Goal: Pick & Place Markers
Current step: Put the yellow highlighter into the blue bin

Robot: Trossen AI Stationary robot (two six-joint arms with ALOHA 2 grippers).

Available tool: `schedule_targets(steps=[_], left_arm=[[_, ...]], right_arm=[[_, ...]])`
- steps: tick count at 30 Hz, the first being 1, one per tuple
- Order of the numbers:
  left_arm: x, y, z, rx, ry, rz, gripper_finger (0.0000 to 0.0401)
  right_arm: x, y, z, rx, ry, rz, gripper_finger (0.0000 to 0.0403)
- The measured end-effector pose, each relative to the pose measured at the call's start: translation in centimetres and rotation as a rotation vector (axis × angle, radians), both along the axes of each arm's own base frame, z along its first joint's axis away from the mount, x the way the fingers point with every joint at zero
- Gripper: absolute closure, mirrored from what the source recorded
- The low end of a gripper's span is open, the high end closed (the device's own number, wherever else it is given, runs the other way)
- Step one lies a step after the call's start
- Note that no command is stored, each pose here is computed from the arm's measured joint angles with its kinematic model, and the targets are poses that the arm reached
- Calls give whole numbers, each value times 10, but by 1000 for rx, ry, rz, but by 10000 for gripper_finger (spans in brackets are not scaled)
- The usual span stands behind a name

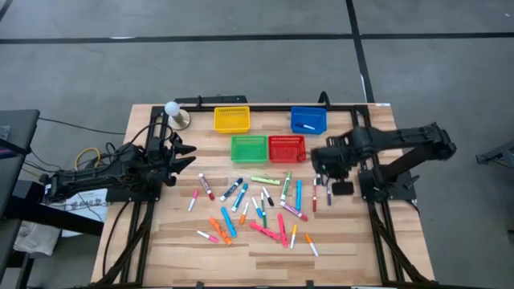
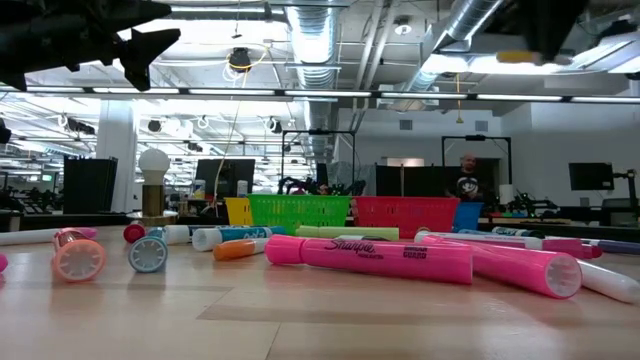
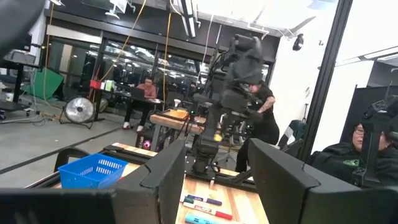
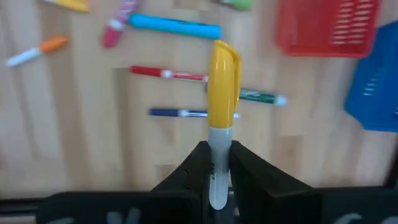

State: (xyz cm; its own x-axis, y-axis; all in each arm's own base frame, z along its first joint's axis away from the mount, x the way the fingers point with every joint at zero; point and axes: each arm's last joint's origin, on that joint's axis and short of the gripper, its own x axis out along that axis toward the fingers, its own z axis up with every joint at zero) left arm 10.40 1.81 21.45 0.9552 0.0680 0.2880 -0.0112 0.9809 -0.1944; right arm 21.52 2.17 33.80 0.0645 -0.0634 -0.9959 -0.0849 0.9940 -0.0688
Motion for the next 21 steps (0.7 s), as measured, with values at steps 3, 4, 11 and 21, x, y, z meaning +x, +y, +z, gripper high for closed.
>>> schedule_targets(steps=[3, 4, 11, 21], left_arm=[[0, 0, 0, 0, -2, 0, 225], [0, 0, 0, 1, -2, 0, 225], [0, 0, 0, 1, -4, 0, 225], [0, 0, 1, 3, -15, 0, 225]], right_arm=[[1, -26, 0, -20, 5, -16, 357], [1, -35, 0, -23, 5, -24, 359], [-3, -103, 0, -60, -59, -109, 373], [0, -177, -29, -108, 32, -160, 363]])
